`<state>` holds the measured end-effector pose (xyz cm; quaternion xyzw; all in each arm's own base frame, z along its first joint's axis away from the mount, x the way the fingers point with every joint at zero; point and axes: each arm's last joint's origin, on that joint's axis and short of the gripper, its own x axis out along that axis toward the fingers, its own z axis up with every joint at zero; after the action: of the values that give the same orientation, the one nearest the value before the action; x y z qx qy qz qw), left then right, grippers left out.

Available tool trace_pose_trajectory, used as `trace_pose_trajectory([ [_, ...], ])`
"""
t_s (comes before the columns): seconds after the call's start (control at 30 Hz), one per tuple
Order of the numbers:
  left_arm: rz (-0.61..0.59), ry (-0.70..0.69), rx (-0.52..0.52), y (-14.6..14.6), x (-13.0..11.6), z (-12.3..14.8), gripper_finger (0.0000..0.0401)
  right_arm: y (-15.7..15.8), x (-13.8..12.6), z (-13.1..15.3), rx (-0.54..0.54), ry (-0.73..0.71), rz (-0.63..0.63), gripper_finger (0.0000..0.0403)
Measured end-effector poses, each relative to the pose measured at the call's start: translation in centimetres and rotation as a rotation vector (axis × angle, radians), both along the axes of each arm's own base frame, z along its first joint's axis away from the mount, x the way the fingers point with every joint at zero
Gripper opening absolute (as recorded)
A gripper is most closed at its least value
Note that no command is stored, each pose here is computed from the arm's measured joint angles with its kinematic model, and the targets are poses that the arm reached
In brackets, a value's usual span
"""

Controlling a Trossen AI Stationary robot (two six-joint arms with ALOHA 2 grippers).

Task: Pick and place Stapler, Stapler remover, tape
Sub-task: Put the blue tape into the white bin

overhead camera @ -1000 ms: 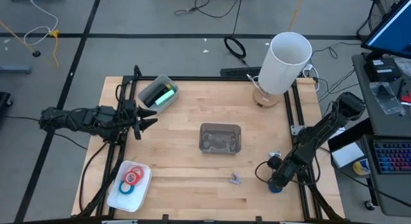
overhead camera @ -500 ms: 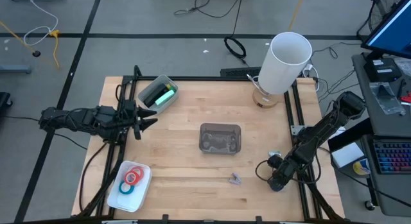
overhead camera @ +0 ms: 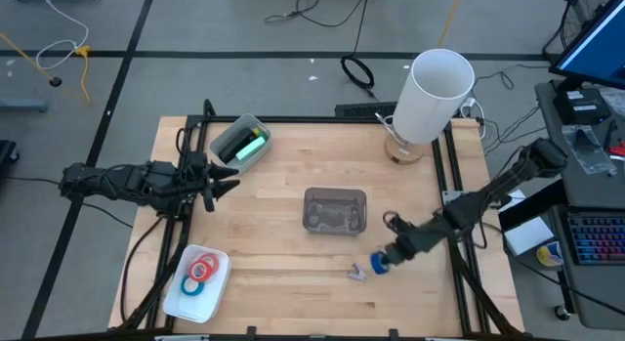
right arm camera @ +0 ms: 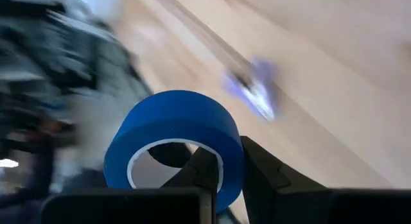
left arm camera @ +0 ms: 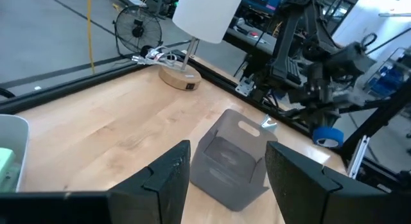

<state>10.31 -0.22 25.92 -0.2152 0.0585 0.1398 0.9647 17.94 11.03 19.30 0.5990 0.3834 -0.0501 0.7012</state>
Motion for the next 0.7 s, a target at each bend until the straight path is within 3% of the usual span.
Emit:
trace_pose_trajectory([
  [0.33, 0.017, -0.028, -0.1, 0.0, 0.0, 0.0, 0.02, -4.2, 3.7, 3.1, -0.04, -0.405, -0.147, 0.0031],
  [0.7, 0.021, -0.087, -0.151, 0.0, 0.1, 0.5, 0.02, -6.1, 5.7, 5.0, -0.063, -0.582, -0.21, 0.0031],
])
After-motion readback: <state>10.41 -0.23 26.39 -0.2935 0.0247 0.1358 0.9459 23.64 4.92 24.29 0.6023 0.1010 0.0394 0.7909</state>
